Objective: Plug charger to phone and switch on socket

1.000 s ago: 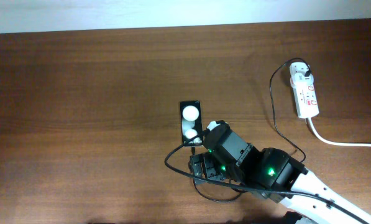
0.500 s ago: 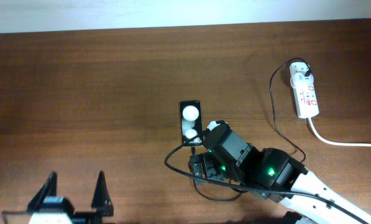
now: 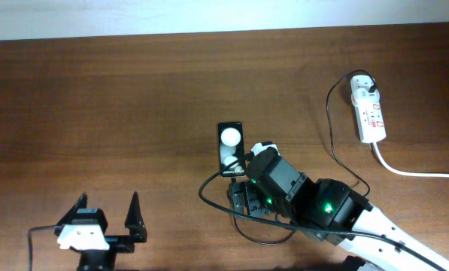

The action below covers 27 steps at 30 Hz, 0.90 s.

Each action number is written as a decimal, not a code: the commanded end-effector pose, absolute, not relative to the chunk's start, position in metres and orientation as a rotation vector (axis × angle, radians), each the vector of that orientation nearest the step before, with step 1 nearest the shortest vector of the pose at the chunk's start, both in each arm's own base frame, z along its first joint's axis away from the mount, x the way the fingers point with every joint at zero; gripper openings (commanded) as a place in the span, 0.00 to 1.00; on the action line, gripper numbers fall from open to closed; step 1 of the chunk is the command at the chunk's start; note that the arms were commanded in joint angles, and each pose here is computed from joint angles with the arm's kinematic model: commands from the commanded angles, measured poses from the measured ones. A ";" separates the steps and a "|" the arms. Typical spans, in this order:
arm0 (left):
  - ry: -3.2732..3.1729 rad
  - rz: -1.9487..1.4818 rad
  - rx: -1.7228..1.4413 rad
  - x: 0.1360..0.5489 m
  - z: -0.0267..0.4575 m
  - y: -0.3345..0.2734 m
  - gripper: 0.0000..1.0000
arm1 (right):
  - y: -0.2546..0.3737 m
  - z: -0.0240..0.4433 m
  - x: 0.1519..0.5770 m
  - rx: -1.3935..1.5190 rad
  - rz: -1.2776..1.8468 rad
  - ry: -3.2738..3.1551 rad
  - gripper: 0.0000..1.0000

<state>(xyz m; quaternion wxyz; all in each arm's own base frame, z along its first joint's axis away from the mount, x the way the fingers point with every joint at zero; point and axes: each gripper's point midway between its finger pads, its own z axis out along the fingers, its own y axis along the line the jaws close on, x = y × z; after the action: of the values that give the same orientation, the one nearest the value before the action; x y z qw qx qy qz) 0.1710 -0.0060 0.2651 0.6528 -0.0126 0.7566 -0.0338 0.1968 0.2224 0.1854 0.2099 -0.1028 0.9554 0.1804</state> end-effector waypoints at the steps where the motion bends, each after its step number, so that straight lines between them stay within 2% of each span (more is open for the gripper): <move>1: 1.744 -0.085 -0.042 0.185 0.243 -0.007 0.99 | 0.222 0.191 0.201 -0.278 0.499 2.638 0.99; 14: 1.683 -0.087 -0.042 0.229 0.195 -0.009 0.99 | 0.225 0.193 0.203 -0.276 0.511 2.625 0.99; 24: 1.703 -0.084 -0.042 0.232 0.181 -0.009 0.99 | 0.226 0.194 0.206 -0.272 0.512 2.610 0.99; 25: 1.709 -0.085 -0.042 0.232 0.178 -0.009 0.99 | 0.228 0.197 0.208 -0.270 0.525 2.596 0.96; 27: 1.713 -0.084 -0.042 0.233 0.176 -0.009 0.99 | 0.232 0.200 0.211 -0.265 0.541 2.572 0.67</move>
<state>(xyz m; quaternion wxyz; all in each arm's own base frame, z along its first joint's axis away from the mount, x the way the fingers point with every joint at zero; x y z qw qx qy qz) 0.2315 -0.0098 0.1834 0.6587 -0.0136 0.7515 -0.0352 0.2045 0.2306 0.1929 0.2306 -0.1035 0.9473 0.1967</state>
